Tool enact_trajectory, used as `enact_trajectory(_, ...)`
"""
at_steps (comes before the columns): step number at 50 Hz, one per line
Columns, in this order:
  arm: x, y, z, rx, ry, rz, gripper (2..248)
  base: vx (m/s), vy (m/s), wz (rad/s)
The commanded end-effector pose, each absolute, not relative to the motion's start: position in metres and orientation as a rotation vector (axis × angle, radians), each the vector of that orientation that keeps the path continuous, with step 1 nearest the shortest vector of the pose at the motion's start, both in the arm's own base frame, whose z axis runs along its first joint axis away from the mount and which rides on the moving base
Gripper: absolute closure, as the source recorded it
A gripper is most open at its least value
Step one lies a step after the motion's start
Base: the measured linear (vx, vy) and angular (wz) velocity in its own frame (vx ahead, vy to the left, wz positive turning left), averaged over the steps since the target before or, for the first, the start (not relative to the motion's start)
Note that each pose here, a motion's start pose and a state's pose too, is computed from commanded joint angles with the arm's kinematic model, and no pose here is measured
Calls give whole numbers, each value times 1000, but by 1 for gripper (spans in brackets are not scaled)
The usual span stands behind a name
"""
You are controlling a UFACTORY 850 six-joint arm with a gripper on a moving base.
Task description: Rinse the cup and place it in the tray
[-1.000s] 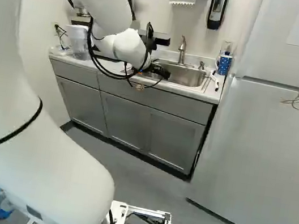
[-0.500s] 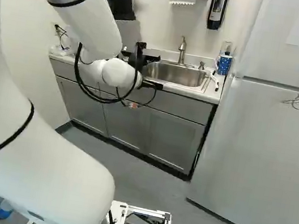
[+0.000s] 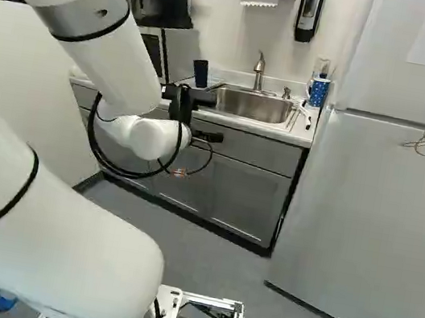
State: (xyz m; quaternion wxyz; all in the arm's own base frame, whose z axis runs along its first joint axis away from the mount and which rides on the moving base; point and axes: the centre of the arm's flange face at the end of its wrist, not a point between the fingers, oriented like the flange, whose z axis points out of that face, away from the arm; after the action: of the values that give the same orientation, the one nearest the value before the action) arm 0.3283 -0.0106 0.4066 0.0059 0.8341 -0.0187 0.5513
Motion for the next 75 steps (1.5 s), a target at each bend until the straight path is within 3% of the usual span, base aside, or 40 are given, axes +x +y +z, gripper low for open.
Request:
enact_trajectory(37,280,-1,372,2566,-9,1809,3,0,0,0)
enact_trajectory(75,270,0,366,2558,0,1824,3,0,0,0)
